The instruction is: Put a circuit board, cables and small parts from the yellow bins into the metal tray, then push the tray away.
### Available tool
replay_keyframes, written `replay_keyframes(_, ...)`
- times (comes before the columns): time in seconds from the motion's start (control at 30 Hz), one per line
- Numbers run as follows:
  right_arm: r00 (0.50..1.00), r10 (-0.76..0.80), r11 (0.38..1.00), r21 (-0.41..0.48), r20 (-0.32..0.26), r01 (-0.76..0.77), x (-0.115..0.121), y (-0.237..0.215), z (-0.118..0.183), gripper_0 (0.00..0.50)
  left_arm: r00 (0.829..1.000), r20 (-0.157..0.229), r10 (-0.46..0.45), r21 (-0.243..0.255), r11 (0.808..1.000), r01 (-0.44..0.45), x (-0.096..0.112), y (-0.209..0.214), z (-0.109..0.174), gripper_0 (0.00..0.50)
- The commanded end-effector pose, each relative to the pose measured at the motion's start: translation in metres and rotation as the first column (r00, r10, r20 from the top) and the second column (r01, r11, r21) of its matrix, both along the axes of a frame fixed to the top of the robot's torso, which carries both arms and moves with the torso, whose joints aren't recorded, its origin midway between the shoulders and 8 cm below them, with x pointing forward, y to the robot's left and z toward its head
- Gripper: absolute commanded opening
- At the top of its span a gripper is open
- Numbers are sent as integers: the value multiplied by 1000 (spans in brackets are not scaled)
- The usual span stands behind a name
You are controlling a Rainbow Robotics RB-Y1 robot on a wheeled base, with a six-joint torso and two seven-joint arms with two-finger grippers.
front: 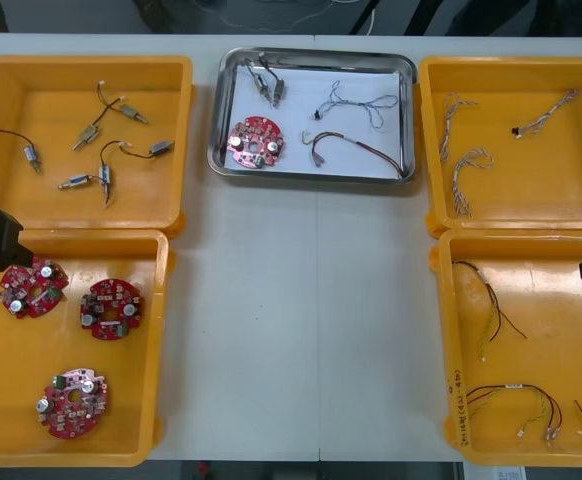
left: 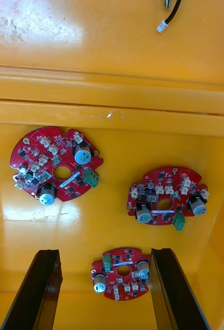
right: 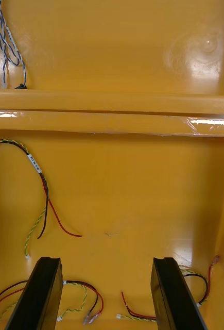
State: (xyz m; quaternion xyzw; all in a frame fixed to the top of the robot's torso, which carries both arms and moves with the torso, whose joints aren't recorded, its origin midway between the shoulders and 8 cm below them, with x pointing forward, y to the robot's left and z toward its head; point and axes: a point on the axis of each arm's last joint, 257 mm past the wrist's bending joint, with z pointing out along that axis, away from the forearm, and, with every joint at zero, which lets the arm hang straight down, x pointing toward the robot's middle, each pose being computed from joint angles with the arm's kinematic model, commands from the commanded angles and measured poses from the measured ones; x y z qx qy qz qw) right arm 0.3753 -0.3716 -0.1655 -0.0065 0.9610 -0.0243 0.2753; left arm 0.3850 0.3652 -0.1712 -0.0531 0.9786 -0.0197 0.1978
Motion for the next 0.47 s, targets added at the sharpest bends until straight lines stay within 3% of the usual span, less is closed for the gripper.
replay_keyframes(0.03,999,-42,999,7,18,41,-4,-8,7,500,999,26,-21,58,998,19,-3,17,16,500)
replay_keyframes(0.47,999,-42,999,7,18,41,-4,-8,7,500,999,26,-21,58,998,19,-3,17,16,500)
